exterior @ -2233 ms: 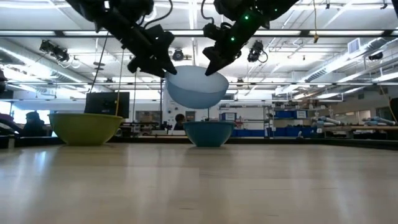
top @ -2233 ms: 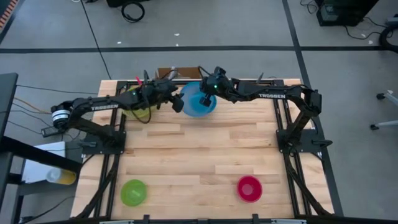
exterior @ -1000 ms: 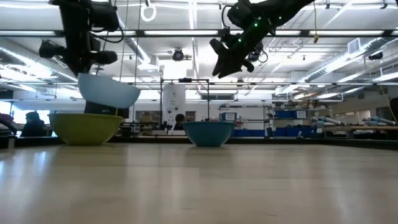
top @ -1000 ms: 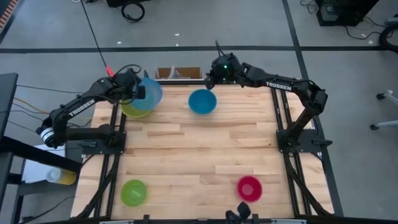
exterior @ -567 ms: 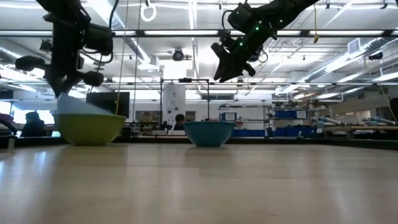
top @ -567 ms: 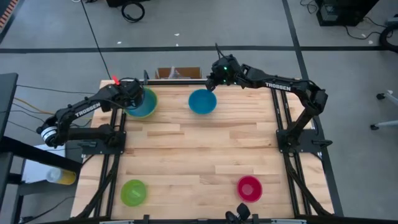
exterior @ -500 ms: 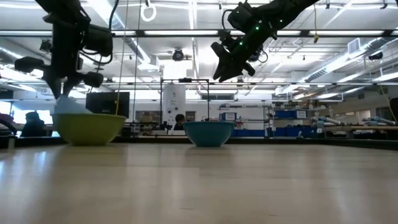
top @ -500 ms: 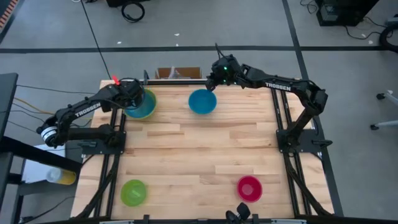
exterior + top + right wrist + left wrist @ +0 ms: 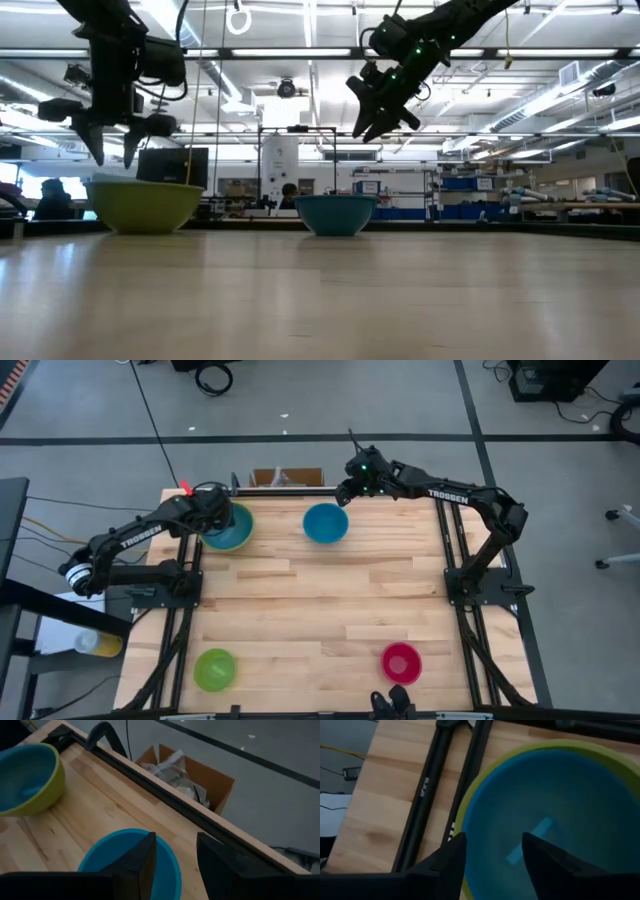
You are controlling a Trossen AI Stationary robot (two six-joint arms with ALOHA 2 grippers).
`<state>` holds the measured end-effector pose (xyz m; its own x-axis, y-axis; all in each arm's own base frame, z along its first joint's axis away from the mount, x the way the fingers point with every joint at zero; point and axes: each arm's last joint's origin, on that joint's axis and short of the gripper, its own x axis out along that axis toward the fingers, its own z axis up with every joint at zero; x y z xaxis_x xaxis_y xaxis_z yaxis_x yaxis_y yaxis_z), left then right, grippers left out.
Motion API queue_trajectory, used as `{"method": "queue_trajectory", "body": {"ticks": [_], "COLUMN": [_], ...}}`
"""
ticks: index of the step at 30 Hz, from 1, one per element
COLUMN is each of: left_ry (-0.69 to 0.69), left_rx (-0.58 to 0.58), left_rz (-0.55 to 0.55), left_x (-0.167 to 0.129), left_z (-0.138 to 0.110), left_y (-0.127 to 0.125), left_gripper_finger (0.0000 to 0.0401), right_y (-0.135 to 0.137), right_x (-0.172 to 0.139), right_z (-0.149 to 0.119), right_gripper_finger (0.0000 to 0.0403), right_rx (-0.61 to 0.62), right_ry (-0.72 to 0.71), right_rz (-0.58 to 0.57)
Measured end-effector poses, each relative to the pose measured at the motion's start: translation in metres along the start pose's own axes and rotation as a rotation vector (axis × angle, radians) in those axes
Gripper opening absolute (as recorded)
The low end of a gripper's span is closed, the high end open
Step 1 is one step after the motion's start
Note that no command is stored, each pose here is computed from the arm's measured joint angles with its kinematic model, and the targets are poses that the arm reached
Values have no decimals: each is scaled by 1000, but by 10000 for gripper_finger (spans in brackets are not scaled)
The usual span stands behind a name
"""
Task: Nest bowls inside each other
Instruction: Stack the blue bowl on top of the light blue bowl
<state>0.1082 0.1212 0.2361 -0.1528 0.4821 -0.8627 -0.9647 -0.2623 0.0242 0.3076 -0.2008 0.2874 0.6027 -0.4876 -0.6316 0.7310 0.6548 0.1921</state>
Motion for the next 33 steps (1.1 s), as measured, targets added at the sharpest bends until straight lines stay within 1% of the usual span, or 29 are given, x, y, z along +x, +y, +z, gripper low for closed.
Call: {"method": "queue_trajectory", "body": {"ticks": [4,9,11,14,18,19,22,25,33], "left_ry": [-37,-40,-48,-86,-187,-209,-258,-272,-244], "left_rx": [-2,8,15,68,164,189,248,278,343], "left_rz": [-48,-42,-66,-166,-358,-406,-538,-608,-618], "left_x": [-12,-11,-10,-15,-27,-30,-39,-44,-46], "left_z": [6,4,2,0,-2,-3,-5,-7,-17], "left_y": [-4,-5,-8,-19,-43,-48,-61,-68,-71], "left_gripper_finger": [190,175,172,172,172,172,172,172,172], "right_y": [1,6,8,11,10,9,8,7,5], "right_x": [0,-1,-1,3,18,22,34,46,73], "right_z": [-3,-7,-8,-11,-25,-31,-39,-45,-66], "right_gripper_finger": [146,146,146,146,146,146,146,146,144], "right_rx": [-2,-14,-8,29,93,99,115,141,175], "right_ry": [25,49,51,72,188,229,275,307,394], "right_rz": [-4,0,5,9,7,-8,-24,-44,-91]}}
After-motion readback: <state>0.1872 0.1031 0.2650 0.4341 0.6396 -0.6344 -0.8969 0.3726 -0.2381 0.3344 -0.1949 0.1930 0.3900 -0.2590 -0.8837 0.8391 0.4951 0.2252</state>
